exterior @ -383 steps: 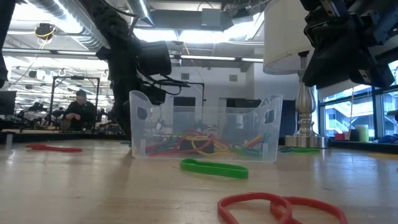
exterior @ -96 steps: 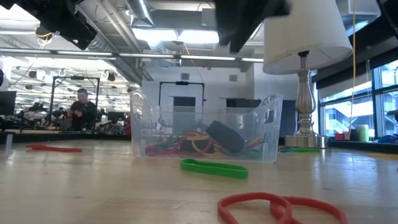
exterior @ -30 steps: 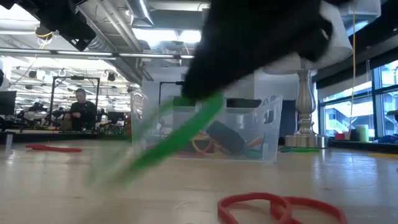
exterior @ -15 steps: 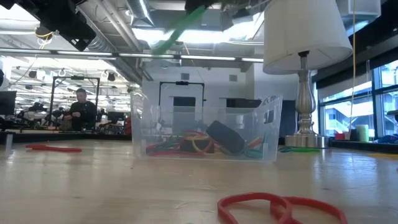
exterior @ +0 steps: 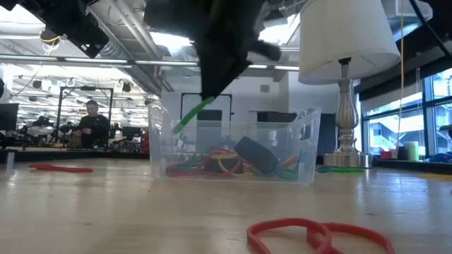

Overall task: Pick and place rubber bands into bin
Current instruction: Put the green rubber band into the transparent bin, then put the red rubber band into the transparent bin

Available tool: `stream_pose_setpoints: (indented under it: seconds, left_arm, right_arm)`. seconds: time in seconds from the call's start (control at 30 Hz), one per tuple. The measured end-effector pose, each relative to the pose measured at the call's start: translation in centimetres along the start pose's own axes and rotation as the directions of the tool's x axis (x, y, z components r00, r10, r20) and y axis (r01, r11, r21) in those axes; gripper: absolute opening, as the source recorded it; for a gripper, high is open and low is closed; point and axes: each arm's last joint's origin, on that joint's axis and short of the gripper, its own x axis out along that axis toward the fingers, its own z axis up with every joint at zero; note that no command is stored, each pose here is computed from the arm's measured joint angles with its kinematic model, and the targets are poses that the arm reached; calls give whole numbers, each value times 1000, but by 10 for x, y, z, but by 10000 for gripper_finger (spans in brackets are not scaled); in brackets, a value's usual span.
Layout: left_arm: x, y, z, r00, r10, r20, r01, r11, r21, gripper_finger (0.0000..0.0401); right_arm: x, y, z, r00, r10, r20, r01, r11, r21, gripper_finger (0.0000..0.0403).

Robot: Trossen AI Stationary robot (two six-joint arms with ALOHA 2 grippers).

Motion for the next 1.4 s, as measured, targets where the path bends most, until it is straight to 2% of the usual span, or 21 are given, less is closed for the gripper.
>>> stream_pose_setpoints:
  seconds: [0.13,0.23,0.63,0.77,0.93,1.17,1.27,1.4]
  left_arm:
    - [0,0,0,1000,0,0,0,1000,0,3]
    - [0,0,0,1000,0,0,0,1000,0,6]
    - [0,0,0,1000,0,0,0,1000,0,2]
    - [0,0,0,1000,0,0,0,1000,0,5]
    - [0,0,1,1000,-1,7,1,1000,1,5]
    - [3,0,5,999,-3,38,3,1000,5,8]
    - [5,0,9,998,5,59,-5,1000,12,9]
    - [12,2,10,998,49,46,-51,998,38,20]
  right_arm:
    - [18,1,3,993,98,-58,-98,995,-1,2]
    - [22,4,5,988,145,-50,-145,989,6,14]
    - [21,3,4,984,162,-76,-162,987,7,123]
    - [10,-2,9,984,167,-65,-165,986,26,142]
    - [-12,-11,14,984,169,-52,-169,986,5,113]
    - [-30,-39,-6,980,177,-90,-182,982,-51,15]
    - [-37,-61,-16,970,240,-51,-241,970,-22,9]
    - [-43,-96,-37,933,358,46,-358,934,-4,8]
